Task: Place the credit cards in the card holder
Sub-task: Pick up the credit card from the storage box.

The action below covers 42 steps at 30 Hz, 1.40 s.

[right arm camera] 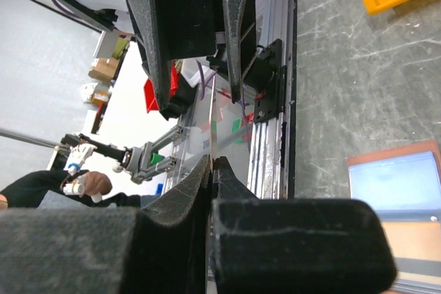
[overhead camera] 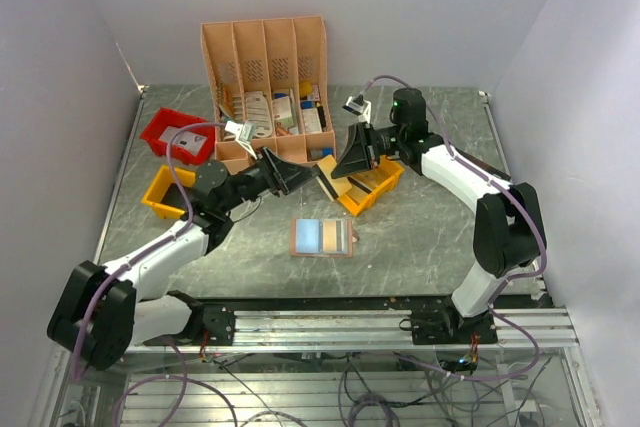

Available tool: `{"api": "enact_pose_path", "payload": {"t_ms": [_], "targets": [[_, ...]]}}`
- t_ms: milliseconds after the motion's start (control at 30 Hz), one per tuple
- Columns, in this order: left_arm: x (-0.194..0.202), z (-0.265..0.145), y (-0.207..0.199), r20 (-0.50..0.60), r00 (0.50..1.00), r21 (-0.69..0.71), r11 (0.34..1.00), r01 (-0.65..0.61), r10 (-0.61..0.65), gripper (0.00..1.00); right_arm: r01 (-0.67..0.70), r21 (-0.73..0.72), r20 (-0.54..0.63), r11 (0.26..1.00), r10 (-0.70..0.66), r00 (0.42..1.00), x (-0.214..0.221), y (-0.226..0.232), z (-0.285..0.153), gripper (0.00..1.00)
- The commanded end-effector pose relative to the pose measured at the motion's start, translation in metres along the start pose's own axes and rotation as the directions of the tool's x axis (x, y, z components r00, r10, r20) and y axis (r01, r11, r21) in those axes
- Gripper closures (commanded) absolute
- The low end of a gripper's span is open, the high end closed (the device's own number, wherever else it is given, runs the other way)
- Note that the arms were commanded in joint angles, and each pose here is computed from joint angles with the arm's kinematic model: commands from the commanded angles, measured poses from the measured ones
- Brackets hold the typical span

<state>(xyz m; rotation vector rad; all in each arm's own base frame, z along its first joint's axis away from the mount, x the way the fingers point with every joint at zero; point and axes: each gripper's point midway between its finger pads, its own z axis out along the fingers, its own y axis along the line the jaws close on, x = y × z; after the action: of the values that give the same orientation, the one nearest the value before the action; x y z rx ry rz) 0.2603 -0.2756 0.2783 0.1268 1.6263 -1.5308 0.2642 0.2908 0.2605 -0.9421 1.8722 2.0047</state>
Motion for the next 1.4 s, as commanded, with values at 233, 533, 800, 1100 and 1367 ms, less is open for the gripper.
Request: {"api": "enact_pose_path", "payload": {"t_ms": [233,533,800,1100,1367], "targets": [[-0.002,0.007,-0.014,-0.075,0.997,0.117,0.993,0.007,0.002,0.58,0.067,-0.021,-0.016,0.998,-0.068,0.998,0.005,0.015,0.004,1.0],[0.0,0.011,-0.013,-0.091,0.996,0.13,0.991,0.016,-0.004,0.62,0.089,0.004,-0.017,0.996,-0.089,0.996,0.005,0.011,0.007,1.0],[0.004,0.011,-0.012,-0.11,0.994,0.152,0.988,0.024,-0.007,0.84,0.132,0.076,-0.022,0.988,-0.131,0.991,0.003,0.004,0.006,1.0],[0.013,0.001,-0.001,-0.142,0.99,0.136,0.991,-0.009,0.028,0.93,0.19,0.225,-0.059,0.956,-0.182,0.982,0.004,-0.012,-0.001,0.57],[0.035,-0.035,0.027,-0.131,0.991,0.043,0.998,0.041,-0.035,0.93,0.653,0.483,-0.375,0.584,-0.536,0.756,0.007,-0.05,-0.052,0.37]]}}
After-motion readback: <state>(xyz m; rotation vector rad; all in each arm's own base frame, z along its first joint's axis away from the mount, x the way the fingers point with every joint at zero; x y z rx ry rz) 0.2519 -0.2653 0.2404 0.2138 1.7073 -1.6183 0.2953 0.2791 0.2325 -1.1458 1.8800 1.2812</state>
